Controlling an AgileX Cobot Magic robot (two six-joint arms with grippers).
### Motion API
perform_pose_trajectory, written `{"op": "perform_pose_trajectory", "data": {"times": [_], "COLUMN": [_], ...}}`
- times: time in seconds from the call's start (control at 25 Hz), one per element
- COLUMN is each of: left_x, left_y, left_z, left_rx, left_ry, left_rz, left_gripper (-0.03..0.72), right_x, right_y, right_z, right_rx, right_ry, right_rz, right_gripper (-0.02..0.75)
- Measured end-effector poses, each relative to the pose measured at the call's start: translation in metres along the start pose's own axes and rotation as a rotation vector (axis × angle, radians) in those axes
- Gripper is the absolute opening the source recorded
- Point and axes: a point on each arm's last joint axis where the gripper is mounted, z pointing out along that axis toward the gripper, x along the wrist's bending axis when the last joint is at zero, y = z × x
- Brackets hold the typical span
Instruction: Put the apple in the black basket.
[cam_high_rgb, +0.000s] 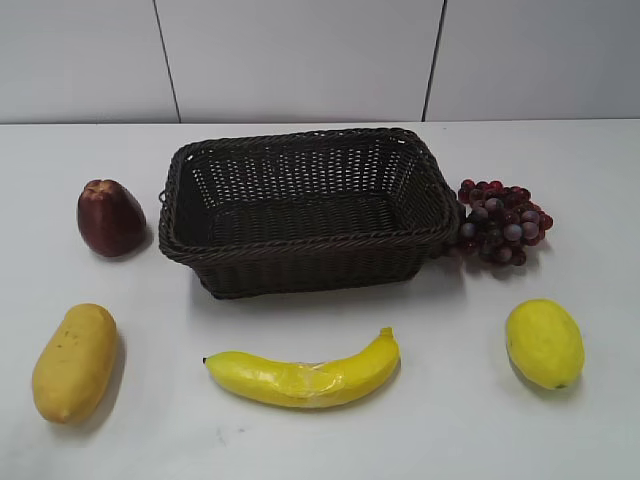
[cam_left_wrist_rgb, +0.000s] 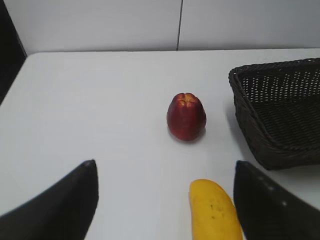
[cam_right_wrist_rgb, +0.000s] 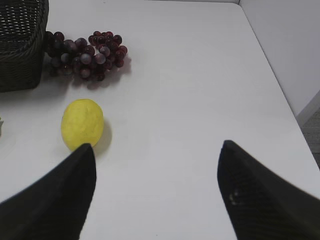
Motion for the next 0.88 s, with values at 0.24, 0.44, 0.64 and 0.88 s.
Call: {"op": "perform_pose_trajectory", "data": {"times": [0.24,0.44,0.64,0.88], "left_x": [0.005,-0.001,-0.02,-0.024], "left_y": [0.051,0.081,0.092,0.067], "left_z": [0.075,0.138,0.19,0.25], "left_rx": [0.192,0.341,0.437,0.562], "left_ry": [-0.037,-0.108,-0.169,-0.163], "left_rz": [-0.029,0.005,0.073,0.112], "left_gripper": [0.633,0.632,0.631,0.673], "right_x": [0.0,0.0,0.0,0.0], "right_y": [0.0,0.0,0.0,0.0], "right_z": [0.0,0.0,0.0,0.0], "right_rx": [0.0,0.0,0.0,0.0], "right_ry": [0.0,0.0,0.0,0.0], "right_rz": [0.0,0.0,0.0,0.0], "right_gripper": [0.571,0.571,0.571,0.571]}}
